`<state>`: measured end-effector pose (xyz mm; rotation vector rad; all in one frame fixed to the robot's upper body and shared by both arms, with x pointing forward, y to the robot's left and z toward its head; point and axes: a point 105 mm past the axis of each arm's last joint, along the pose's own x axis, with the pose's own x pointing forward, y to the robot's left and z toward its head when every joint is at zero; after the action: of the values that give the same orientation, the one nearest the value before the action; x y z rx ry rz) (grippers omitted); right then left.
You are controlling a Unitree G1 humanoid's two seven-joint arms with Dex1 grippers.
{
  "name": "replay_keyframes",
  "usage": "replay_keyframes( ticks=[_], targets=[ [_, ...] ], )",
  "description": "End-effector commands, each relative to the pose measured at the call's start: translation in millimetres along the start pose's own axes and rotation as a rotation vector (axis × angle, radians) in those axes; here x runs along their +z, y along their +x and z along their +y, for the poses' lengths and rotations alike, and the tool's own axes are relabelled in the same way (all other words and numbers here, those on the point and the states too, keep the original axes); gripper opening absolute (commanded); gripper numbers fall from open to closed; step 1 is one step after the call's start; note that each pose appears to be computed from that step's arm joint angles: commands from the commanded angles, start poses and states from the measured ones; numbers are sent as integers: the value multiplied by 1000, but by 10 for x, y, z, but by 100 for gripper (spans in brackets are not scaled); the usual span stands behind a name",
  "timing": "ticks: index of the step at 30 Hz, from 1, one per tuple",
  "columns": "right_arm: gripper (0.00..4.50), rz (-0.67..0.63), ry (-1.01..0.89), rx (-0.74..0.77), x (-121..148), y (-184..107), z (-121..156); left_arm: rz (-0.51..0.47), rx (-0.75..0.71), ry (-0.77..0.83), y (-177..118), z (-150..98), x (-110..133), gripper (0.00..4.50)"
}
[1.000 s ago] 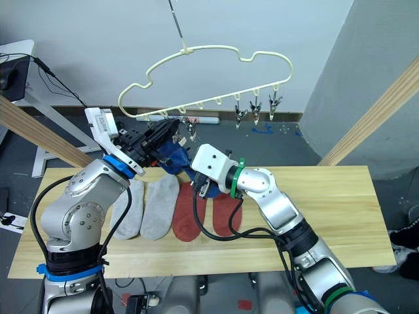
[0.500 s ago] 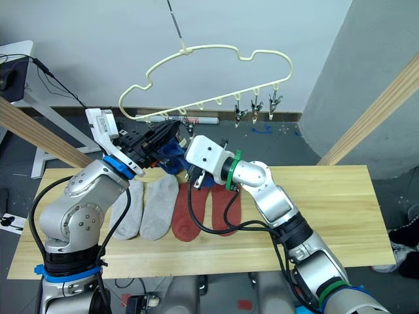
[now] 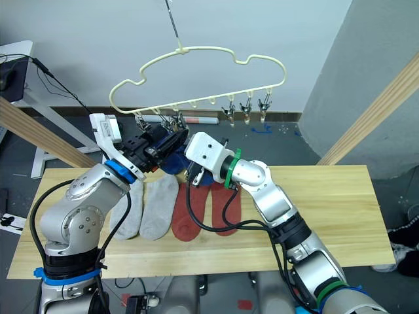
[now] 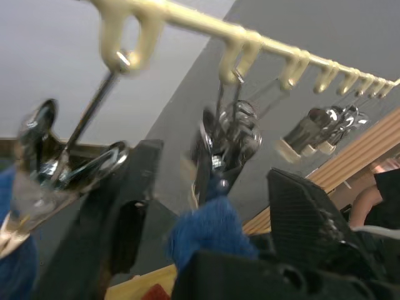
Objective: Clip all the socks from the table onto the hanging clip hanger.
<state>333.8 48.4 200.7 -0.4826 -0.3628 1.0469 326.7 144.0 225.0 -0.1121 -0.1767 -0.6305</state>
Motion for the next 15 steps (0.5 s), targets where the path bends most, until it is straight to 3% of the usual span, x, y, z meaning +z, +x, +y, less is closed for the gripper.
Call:
replay_keyframes(
  ticks=[1, 6, 11, 15],
  targets=[
    [62, -44, 7, -15, 117, 9, -14, -31, -29, 61, -43, -88, 103, 295],
    [229, -17, -28, 2, 78, -4, 27, -50, 12, 135, -84, -50, 111, 295],
    [229, -13, -42, 29, 73, -150, 81, -109, -19, 273, -164, -153, 149, 295],
    [229, 8, -38, 37, 94, -439, 124, -171, -21, 357, -208, -247, 147, 295]
  ],
)
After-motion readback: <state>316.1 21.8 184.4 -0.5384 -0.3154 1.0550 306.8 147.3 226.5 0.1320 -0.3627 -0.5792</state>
